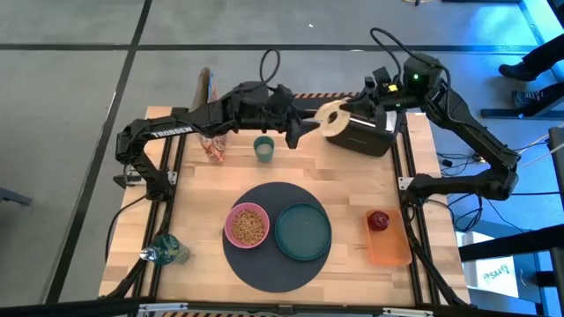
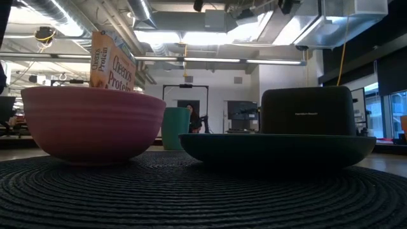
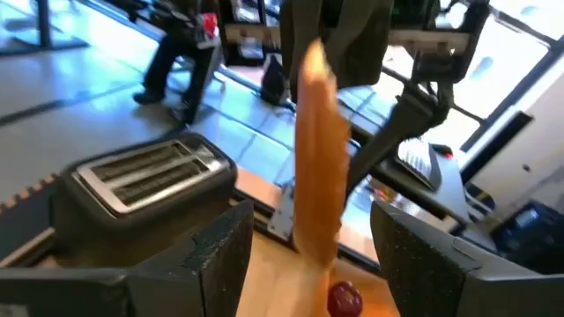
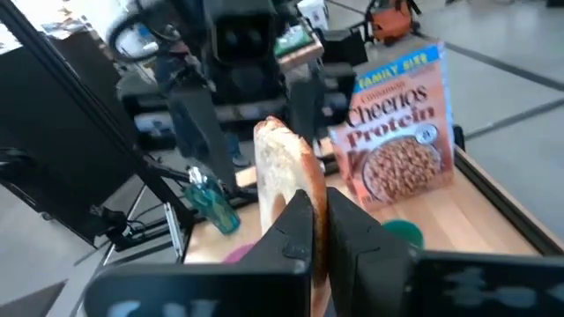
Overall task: Arrange a breakfast setting
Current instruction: Put the toasted bread from the bread toaster on the dark green plate
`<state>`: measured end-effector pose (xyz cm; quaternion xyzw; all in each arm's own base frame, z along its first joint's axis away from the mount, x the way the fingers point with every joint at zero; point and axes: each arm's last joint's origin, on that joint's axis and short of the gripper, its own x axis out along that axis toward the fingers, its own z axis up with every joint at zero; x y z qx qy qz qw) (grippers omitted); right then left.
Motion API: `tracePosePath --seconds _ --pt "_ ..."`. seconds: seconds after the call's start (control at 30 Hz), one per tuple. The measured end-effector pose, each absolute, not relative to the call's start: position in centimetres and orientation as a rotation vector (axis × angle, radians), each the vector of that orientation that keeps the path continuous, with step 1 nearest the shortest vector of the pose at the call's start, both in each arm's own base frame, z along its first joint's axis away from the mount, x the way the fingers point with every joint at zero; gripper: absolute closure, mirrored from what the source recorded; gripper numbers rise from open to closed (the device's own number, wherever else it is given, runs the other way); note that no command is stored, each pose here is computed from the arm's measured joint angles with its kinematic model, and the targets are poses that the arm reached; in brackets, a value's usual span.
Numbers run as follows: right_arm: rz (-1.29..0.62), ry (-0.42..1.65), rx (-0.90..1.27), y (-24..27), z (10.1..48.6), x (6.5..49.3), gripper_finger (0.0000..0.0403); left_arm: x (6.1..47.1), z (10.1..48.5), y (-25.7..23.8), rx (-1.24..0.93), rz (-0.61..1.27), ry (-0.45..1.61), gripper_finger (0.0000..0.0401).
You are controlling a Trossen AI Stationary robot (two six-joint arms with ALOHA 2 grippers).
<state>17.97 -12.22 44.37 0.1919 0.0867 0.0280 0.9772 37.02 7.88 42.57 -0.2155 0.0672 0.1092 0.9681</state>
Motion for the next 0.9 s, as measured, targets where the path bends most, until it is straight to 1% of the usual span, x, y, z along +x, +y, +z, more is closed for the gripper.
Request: tracePosePath --seconds 0.1,0.23,0.33,0.43,0.57,0.63,0.67,0.73,0.83,0.9 --pt "0.066 0.165 0.381 -11.8 44.5 18.3 0.0401 37.0 42.8 7.8 -0.435 0.193 0.12 0.0179" --pt "0.079 0.177 0.384 -11.5 44.3 18.9 0.0401 36.9 42.8 7.9 -0.432 0.241 0.113 0.018" --pt "0.081 0.178 0.384 -11.5 44.3 18.9 0.0401 37.0 42.8 8.0 -0.43 0.258 0.113 0.0197" --pt "0.091 0.18 0.386 -11.4 44.3 18.9 0.04 36.9 42.7 8.0 -0.431 0.259 0.121 0.0237" --pt "0.126 0.186 0.399 -11.3 44.3 18.9 0.0385 36.9 42.5 7.9 -0.436 0.242 0.141 0.0321" --pt "0.149 0.187 0.402 -11.3 44.3 18.9 0.0366 36.9 42.5 7.8 -0.438 0.223 0.147 0.0369" --pt "0.154 0.187 0.402 -11.3 44.3 18.9 0.0353 36.9 42.5 7.8 -0.439 0.222 0.148 0.0383" --pt "0.167 0.188 0.402 -11.2 44.3 18.9 0.032 36.9 42.5 7.8 -0.441 0.219 0.153 0.0387" --pt "0.175 0.187 0.407 -11.2 44.3 18.9 0.026 36.9 42.4 7.8 -0.463 0.222 0.163 0.0393" --pt "0.172 0.183 0.422 -11.1 44.5 18.7 0.0222 36.8 41.8 7.6 -0.472 0.221 0.22 0.0395"
